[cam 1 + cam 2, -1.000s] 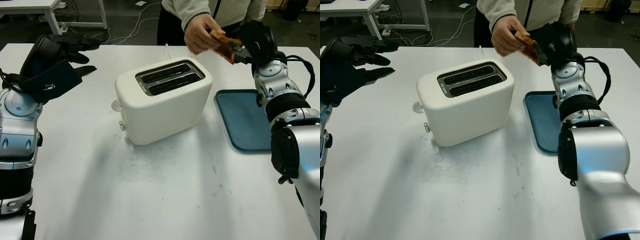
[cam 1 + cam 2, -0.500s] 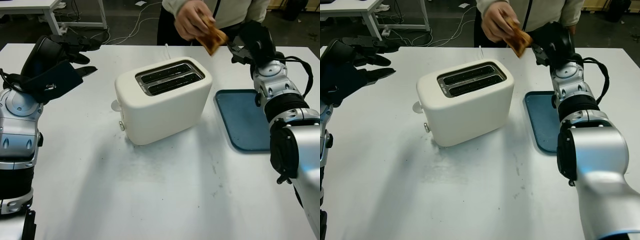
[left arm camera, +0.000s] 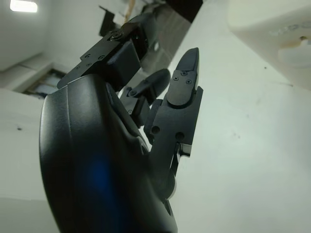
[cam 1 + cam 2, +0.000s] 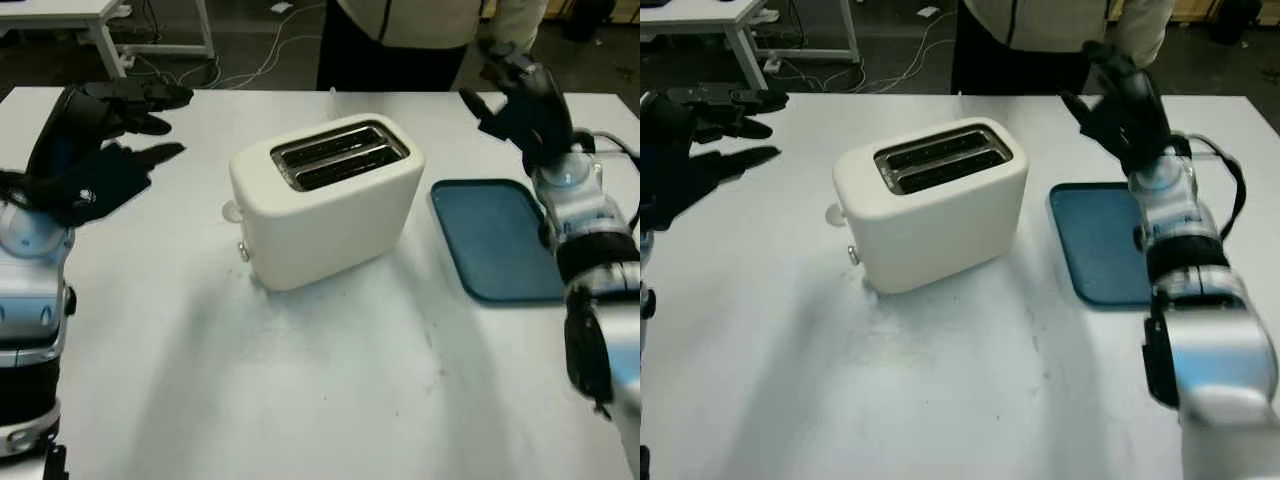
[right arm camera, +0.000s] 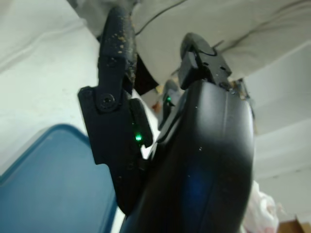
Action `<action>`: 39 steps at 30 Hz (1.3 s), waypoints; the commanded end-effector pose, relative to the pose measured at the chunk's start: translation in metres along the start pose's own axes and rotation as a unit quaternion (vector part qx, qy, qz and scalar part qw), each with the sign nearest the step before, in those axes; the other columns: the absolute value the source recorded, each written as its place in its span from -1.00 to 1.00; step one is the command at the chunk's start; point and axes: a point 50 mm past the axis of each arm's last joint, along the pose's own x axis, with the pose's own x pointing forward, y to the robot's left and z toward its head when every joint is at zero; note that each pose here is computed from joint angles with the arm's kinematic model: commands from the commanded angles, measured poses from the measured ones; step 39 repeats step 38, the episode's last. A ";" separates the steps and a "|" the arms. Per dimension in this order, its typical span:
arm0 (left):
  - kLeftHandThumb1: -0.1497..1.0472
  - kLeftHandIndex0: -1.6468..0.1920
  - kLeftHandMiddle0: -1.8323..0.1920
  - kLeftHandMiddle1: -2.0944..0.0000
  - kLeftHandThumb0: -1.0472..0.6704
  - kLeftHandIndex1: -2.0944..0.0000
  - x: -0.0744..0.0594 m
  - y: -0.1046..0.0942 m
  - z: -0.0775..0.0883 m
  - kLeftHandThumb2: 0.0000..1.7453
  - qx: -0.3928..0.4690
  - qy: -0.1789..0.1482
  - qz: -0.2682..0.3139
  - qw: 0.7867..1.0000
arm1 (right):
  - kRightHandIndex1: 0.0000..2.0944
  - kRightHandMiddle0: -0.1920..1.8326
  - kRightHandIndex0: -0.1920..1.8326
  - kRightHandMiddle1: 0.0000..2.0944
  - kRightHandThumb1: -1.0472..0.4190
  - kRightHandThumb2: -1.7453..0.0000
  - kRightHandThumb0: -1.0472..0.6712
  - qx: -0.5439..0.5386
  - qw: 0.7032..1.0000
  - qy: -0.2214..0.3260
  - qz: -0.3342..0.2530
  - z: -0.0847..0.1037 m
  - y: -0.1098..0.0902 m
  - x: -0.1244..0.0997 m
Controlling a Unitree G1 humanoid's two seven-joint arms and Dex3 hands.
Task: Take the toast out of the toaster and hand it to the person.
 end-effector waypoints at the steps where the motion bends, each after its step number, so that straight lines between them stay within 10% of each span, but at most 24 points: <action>1: 0.79 -0.04 0.27 0.35 0.06 1.00 -0.009 -0.002 -0.002 -0.89 -0.023 0.004 0.015 1.000 | -0.97 -0.68 -0.66 -0.99 -0.83 0.42 -0.69 0.041 0.999 -0.026 -0.007 -0.001 0.007 -0.020; 19: 0.79 0.44 0.67 0.54 -0.06 1.00 -0.078 -0.055 0.007 -0.58 -0.200 0.039 0.099 0.974 | -1.00 -0.79 -0.80 -1.00 -0.83 0.27 -0.59 0.289 0.957 -0.006 0.005 0.030 0.088 -0.144; 39: 0.79 0.55 0.69 0.69 -0.15 0.99 -0.098 -0.111 -0.012 -0.47 -0.277 0.128 0.069 0.950 | -0.99 -0.78 -0.78 -0.99 -0.83 0.21 -0.42 0.318 0.944 0.091 -0.013 0.014 0.119 -0.159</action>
